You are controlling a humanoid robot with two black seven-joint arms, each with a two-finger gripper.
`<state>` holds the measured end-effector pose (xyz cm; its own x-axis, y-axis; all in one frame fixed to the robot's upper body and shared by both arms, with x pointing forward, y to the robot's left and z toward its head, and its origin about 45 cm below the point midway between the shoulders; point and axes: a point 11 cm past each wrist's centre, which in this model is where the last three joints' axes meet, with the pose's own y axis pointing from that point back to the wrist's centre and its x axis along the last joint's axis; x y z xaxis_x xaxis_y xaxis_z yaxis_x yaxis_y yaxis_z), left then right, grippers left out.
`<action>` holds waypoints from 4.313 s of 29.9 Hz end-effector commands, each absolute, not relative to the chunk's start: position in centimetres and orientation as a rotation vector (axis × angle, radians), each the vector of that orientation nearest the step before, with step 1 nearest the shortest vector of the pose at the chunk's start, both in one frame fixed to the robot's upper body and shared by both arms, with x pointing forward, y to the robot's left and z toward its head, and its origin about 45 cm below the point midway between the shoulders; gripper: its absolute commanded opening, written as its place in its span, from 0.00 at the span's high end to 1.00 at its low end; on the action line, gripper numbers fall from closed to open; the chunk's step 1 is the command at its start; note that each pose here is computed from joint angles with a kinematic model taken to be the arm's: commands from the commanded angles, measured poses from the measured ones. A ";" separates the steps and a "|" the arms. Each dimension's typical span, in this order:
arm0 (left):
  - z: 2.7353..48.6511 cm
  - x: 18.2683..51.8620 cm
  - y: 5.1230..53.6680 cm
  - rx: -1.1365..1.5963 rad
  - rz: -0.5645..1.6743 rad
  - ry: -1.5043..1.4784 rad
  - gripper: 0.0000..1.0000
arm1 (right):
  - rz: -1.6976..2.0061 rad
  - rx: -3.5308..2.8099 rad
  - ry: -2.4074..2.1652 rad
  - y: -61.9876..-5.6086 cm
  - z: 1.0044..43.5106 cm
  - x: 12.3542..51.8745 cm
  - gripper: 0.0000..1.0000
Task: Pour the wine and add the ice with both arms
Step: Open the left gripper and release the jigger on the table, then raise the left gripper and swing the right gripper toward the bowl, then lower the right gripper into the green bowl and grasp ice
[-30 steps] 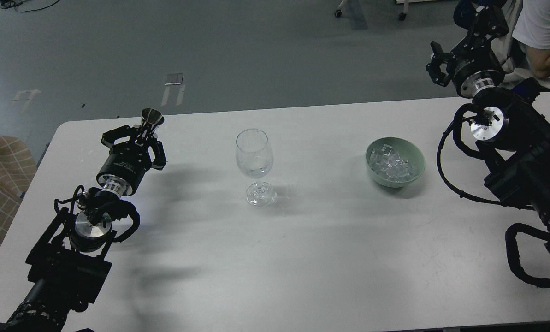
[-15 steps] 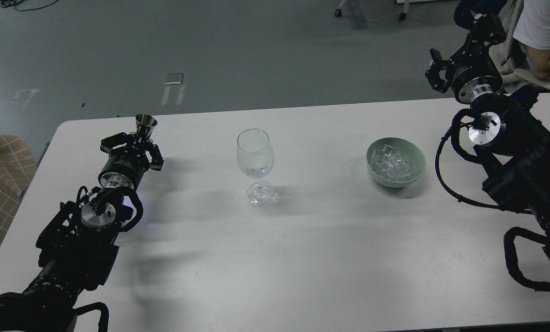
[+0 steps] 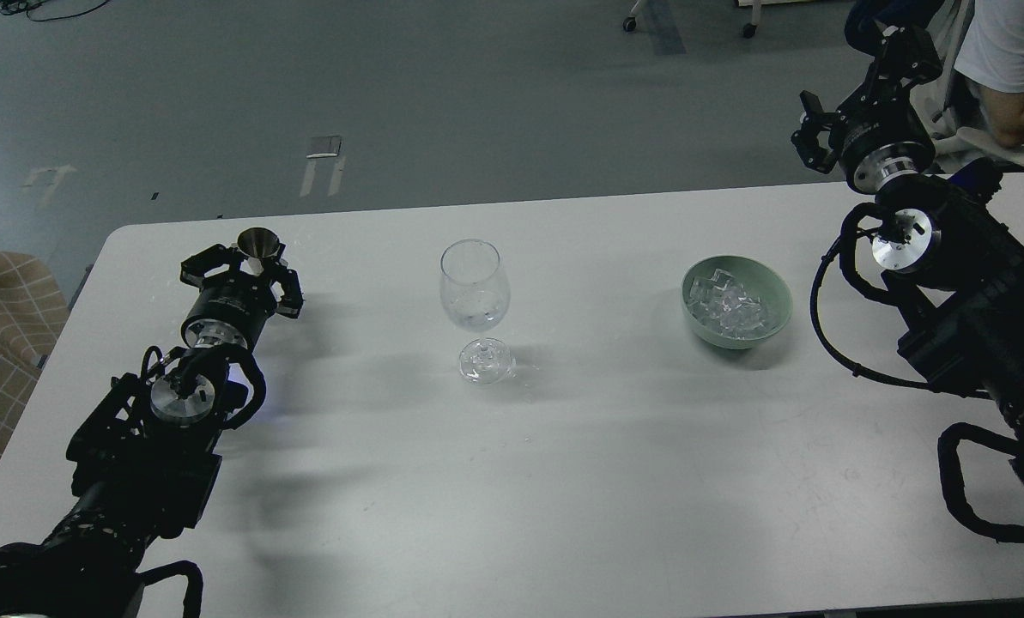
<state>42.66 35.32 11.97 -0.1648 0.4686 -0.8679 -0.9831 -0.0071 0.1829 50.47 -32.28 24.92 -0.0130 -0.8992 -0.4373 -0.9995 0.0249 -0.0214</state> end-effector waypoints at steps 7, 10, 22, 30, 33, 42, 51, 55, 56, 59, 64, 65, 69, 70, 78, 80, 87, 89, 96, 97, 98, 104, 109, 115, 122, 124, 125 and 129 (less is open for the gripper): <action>12.0 42.7 35.3 -0.723 1.499 0.980 0.38 | 0.423 -1.940 1.981 -32.4 24.9 50.5 0.00; 12.0 42.7 35.3 -0.724 1.500 0.980 0.38 | 0.421 -1.940 1.978 -32.3 25.1 50.5 0.00; 13.5 43.6 34.7 -0.735 1.463 0.954 0.22 | 0.414 -1.942 1.976 -32.5 25.2 50.5 0.00; 16.4 44.9 34.2 -0.760 1.402 0.896 0.16 | 0.414 -1.939 1.974 -32.5 25.3 50.5 0.00; 18.1 45.4 34.1 -0.762 1.390 0.868 0.15 | 0.411 -1.939 1.974 -32.6 25.4 50.5 0.00; 22.6 46.3 33.2 -0.782 1.314 0.786 0.13 | 0.409 -1.943 1.960 -32.5 25.6 50.5 0.00; 26.9 47.1 33.7 -0.789 1.267 0.683 0.03 | 0.295 -1.991 1.838 -31.4 30.0 50.8 0.00; 28.2 47.5 33.7 -0.801 1.261 0.656 0.03 | 0.273 -1.981 1.861 -32.4 30.4 50.7 0.00; 28.2 47.6 33.8 -0.804 1.264 0.655 0.03 | 0.265 -1.982 1.866 -32.7 30.5 50.7 0.00; 28.7 47.7 33.8 -0.817 1.251 0.651 0.04 | 0.203 -1.989 1.885 -34.4 31.7 50.4 0.00; 30.5 48.3 33.5 -0.800 1.213 0.615 0.04 | 0.043 -2.041 1.939 -37.7 34.6 49.7 0.00; 30.3 48.3 33.6 -0.806 1.223 0.617 0.04 | 0.022 -2.056 1.948 -38.0 34.9 49.7 0.00; 29.6 48.2 32.9 -0.804 1.222 0.636 0.05 | -0.118 -2.171 2.001 -38.7 36.3 49.7 0.00; 29.6 48.2 32.9 -0.806 1.219 0.634 0.05 | -0.177 -2.234 2.021 -38.5 36.4 49.8 0.00; 30.0 48.2 31.8 -0.807 1.181 0.626 0.04 | -0.773 -2.667 2.022 -34.9 36.4 50.4 0.00; 30.0 48.3 31.4 -0.789 1.170 0.620 0.05 | -1.006 -2.786 1.950 -33.7 36.3 50.0 0.00; 29.4 48.2 30.7 -0.718 1.165 0.606 0.05 | -1.923 -3.054 1.555 -32.5 35.3 47.4 0.00; 29.2 48.1 30.7 -0.694 1.172 0.593 0.05 | -2.044 -3.139 1.374 -31.6 33.7 46.7 0.00; 28.8 48.1 30.5 -0.685 1.174 0.599 0.04 | -2.123 -3.432 0.877 -30.0 26.5 43.4 0.00; 28.8 48.1 30.5 -0.686 1.173 0.599 0.04 | -2.114 -3.489 0.827 -30.4 25.1 42.9 0.00; 28.8 48.1 30.5 -0.688 1.172 0.600 0.04 | -2.106 -3.529 0.788 -30.6 24.1 42.5 0.00; 28.3 48.0 30.3 -0.691 1.173 0.610 0.04 | -2.036 -3.625 0.685 -30.1 20.2 40.8 0.00; 27.9 47.9 30.2 -0.690 1.176 0.618 0.04 | -2.060 -3.615 0.664 -30.2 19.1 40.3 0.08; 27.8 47.8 30.4 -0.692 1.180 0.620 0.04 | -2.137 -3.557 0.674 -30.2 17.9 39.7 0.35; 27.6 47.8 30.3 -0.691 1.181 0.628 0.04 | -2.135 -3.562 0.719 -29.6 17.0 40.6 0.39; 27.0 47.6 30.1 -0.690 1.181 0.641 0.03 | -2.143 -3.549 0.733 -29.3 16.7 40.9 0.39; 27.0 47.7 30.0 -0.692 1.180 0.643 0.03 | -2.147 -3.539 0.741 -29.2 16.6 40.9 0.39; 27.1 47.7 30.0 -0.699 1.180 0.644 0.03 | -2.192 -3.486 0.819 -29.4 16.2 41.3 0.38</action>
